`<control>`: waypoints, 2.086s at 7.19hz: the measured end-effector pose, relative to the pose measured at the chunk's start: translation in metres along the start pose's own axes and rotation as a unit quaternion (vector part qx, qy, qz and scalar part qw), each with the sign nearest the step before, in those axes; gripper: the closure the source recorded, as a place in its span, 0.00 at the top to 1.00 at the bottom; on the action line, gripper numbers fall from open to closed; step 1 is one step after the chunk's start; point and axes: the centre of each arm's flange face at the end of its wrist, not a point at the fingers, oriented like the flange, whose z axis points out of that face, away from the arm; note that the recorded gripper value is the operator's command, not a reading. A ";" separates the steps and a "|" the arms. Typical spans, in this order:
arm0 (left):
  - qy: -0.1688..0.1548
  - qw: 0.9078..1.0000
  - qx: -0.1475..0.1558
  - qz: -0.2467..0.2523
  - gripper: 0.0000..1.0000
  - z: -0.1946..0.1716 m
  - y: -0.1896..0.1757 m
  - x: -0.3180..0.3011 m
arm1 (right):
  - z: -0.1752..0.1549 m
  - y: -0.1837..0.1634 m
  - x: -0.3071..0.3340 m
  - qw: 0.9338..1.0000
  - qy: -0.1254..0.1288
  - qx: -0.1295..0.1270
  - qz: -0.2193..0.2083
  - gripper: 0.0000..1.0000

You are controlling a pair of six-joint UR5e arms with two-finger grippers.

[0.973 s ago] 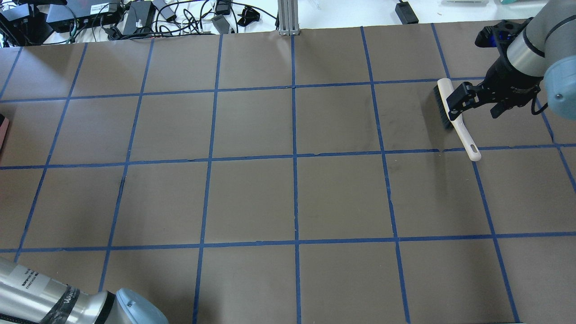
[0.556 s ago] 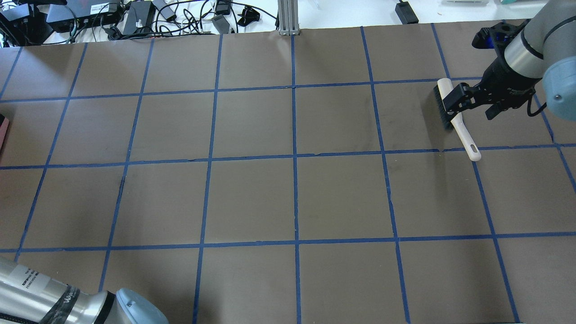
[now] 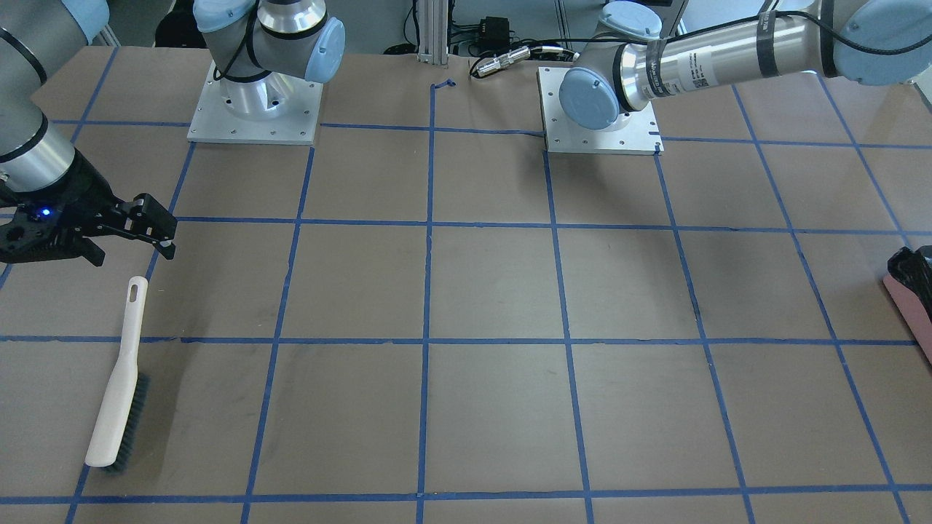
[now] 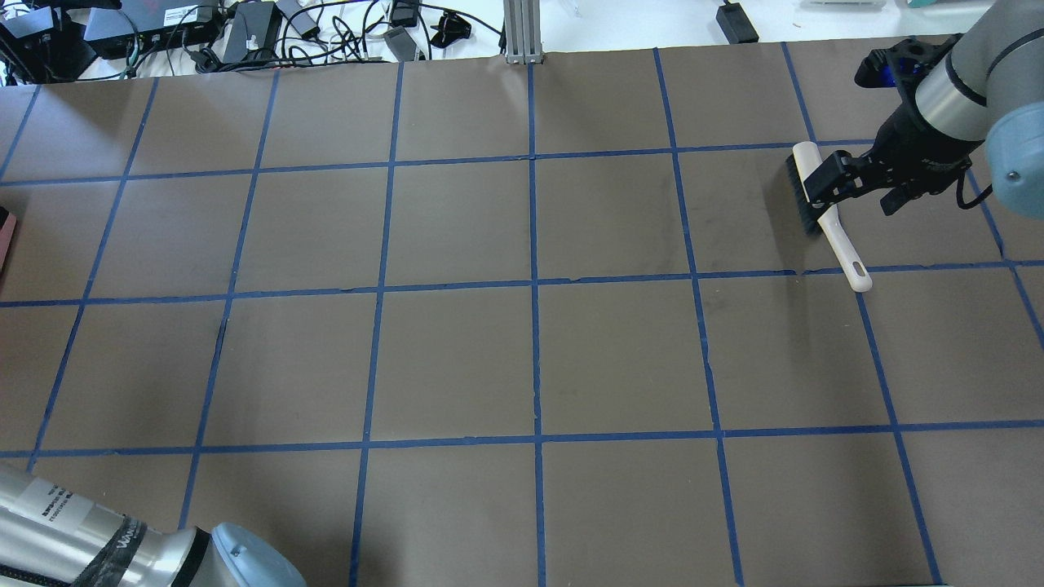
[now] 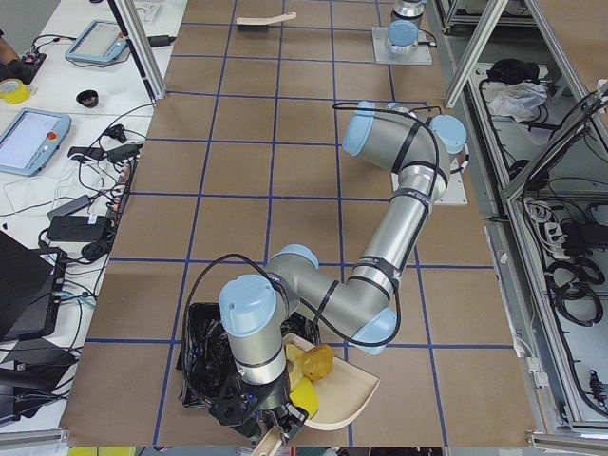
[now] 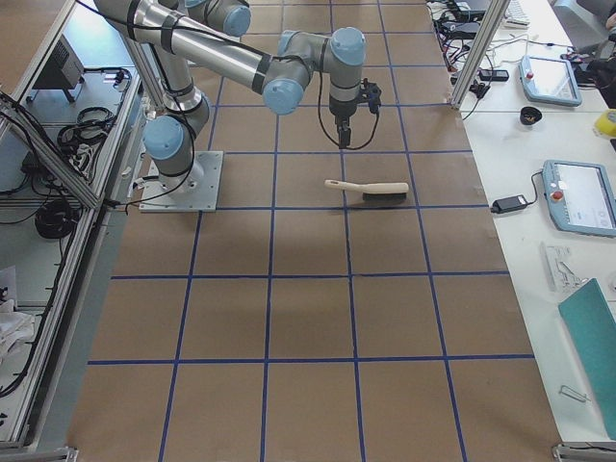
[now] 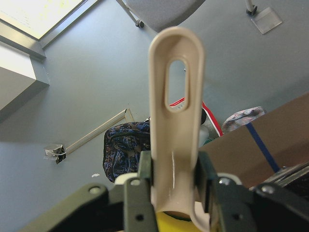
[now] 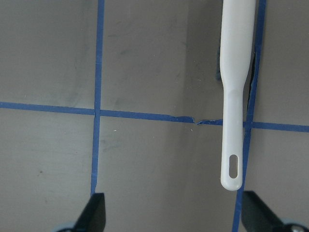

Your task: Sweep and dump trash into bin

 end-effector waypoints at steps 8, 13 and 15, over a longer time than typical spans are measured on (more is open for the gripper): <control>-0.023 0.999 0.007 0.044 0.00 0.007 0.000 0.003 | 0.000 -0.001 -0.002 1.000 -0.013 0.005 -0.006 1.00; -0.069 0.995 0.027 0.066 0.00 0.000 -0.002 -0.008 | 0.000 -0.001 -0.003 1.000 -0.014 0.006 -0.025 1.00; -0.074 0.995 0.067 0.029 0.00 -0.020 -0.009 -0.012 | 0.001 0.000 -0.003 0.999 -0.015 0.002 -0.036 1.00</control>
